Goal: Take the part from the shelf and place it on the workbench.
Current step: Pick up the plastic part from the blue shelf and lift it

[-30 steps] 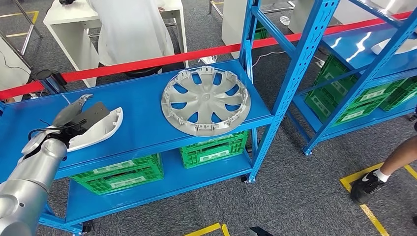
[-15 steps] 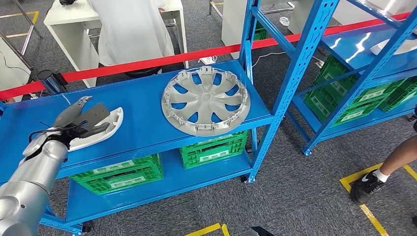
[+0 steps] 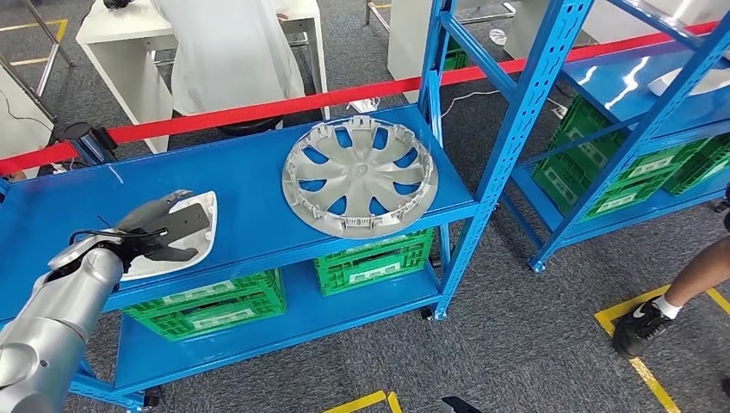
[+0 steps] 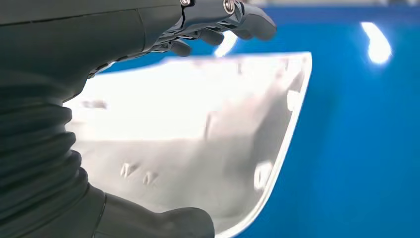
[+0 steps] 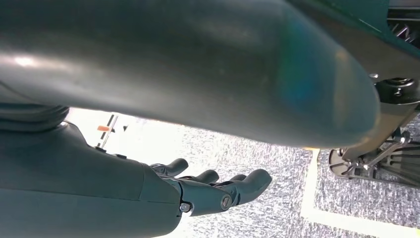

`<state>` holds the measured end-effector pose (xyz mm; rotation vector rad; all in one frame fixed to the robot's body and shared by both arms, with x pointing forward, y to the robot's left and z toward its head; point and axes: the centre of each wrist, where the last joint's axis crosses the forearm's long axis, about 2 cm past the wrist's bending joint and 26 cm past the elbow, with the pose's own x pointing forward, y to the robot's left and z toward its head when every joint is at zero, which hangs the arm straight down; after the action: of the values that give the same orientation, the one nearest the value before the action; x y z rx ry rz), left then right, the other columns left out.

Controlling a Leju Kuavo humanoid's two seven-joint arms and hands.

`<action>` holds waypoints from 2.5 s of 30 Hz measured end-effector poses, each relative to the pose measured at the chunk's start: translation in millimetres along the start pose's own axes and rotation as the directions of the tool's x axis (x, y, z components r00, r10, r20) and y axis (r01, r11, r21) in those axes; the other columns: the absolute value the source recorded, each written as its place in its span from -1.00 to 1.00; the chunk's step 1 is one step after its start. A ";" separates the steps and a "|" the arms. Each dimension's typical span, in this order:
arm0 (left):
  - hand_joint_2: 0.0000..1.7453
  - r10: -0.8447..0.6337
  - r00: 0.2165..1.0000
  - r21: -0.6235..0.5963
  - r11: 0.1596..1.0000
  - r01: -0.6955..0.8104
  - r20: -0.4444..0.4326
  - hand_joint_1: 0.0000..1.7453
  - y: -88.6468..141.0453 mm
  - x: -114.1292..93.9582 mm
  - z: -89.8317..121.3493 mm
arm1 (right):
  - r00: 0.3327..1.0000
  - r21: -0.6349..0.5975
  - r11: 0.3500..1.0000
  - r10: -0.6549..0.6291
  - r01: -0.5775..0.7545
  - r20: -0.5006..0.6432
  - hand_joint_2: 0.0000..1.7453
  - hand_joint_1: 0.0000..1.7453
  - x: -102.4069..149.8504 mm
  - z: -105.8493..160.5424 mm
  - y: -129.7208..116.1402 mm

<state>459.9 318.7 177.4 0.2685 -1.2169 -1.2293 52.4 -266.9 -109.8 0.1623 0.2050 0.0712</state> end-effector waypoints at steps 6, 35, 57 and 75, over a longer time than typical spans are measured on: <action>1.00 0.032 0.999 -0.062 0.998 -0.030 0.033 -1.00 2.9 -9.2 5.6 | 1.000 -0.002 1.000 0.006 -0.006 -0.002 -1.00 -1.00 -0.5 -0.1 -0.2; 1.00 -0.029 0.998 0.057 0.998 0.033 -0.063 -1.00 5.0 -8.4 5.1 | 1.000 0.004 1.000 -0.024 0.024 0.002 -1.00 -1.00 -0.6 -0.1 -1.1; 1.00 -0.045 0.973 0.230 0.968 0.098 -0.224 -1.00 -8.7 -7.3 1.5 | 1.000 0.001 1.000 -0.022 0.022 0.001 -1.00 -1.00 -0.7 0.0 -1.8; 1.00 -0.013 0.896 0.158 0.983 0.093 -0.445 -1.00 -20.7 -16.2 3.3 | 1.000 -0.001 1.000 0.026 -0.026 -0.006 -1.00 -1.00 -0.5 0.0 -1.4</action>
<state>448.0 325.2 154.7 0.6803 -0.9213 -1.0323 52.0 -268.3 -109.9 0.1635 0.2090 0.0974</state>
